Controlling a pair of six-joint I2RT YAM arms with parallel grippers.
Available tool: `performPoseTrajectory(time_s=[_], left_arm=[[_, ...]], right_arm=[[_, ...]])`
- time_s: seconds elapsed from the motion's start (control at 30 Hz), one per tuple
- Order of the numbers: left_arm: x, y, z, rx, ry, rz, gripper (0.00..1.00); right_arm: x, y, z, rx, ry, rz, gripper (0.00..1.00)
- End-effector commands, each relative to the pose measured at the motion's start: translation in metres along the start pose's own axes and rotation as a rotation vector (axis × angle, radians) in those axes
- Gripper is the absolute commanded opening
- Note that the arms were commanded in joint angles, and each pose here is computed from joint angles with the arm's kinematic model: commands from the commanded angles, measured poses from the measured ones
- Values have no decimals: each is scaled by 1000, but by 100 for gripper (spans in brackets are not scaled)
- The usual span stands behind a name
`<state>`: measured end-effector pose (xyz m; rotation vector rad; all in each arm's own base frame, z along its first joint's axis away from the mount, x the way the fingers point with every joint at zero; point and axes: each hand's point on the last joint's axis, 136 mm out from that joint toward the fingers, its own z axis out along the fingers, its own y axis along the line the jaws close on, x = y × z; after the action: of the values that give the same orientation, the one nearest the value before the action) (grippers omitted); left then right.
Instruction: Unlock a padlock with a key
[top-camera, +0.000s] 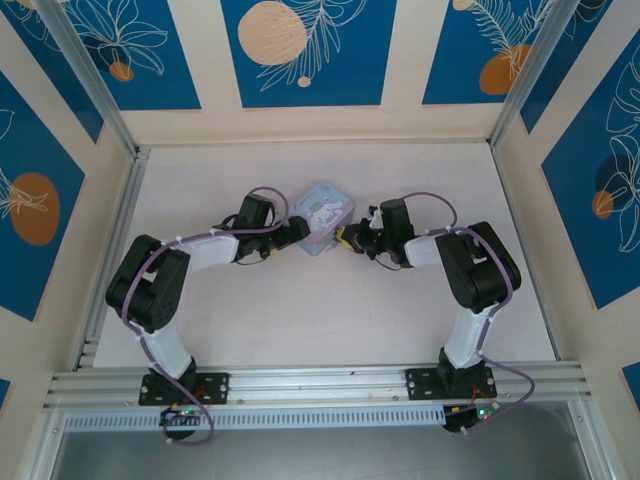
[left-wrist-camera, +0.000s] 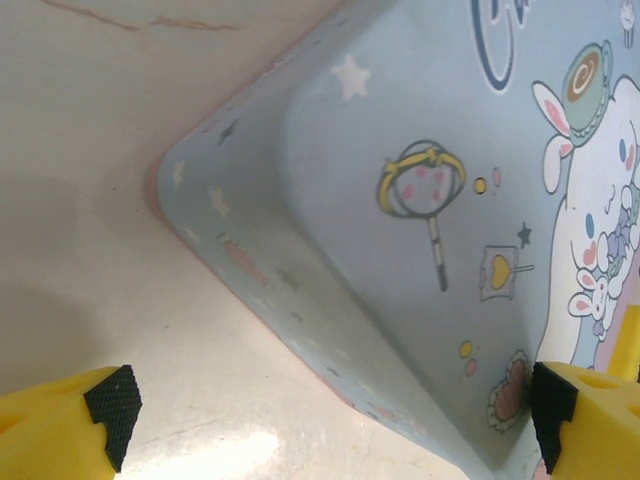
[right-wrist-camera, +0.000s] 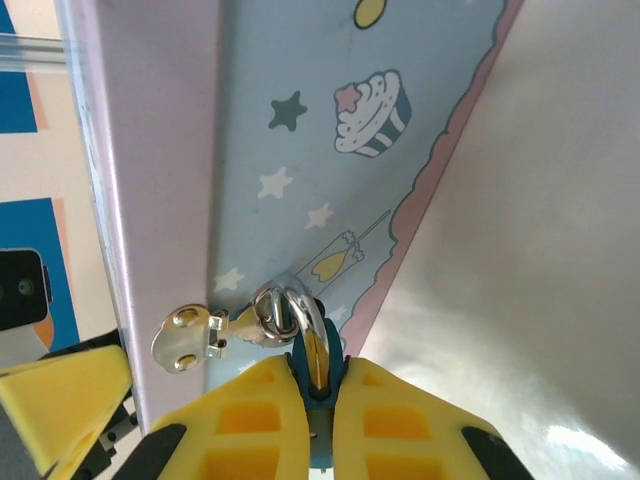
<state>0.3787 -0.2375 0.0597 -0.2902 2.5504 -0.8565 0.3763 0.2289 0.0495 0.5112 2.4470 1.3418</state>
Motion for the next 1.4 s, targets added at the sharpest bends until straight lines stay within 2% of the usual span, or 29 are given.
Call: performPoseTrajectory(time_s=[0.0,0.3,0.5,0.57,0.67,0.9,1.13,1.37], left_arm=[[47,68,5,-248,160,-53,98],[42,63,4,-249,158,-37,98],[40,60,6,-240,161,-36,98],[39,59,6,-237,159,-35,98],[38,57,5,-232,158,-34,98],[38,55,4,-227,158,-29,98],[37,52,4,-217,157,-29,98],[36,50,4,-210,158,-29,98]], right_arm=[[-2,-26,-19,63,-14,20,0],[25,-38,-28,75,104,-35,0],[32,-62,-28,182,141,-35,2],[33,-65,-29,186,136,-28,15],[32,-62,-31,173,116,-25,27],[28,-52,-47,133,17,-47,46],[25,-46,-56,100,-55,-76,47],[31,-39,-40,87,-53,-89,44]])
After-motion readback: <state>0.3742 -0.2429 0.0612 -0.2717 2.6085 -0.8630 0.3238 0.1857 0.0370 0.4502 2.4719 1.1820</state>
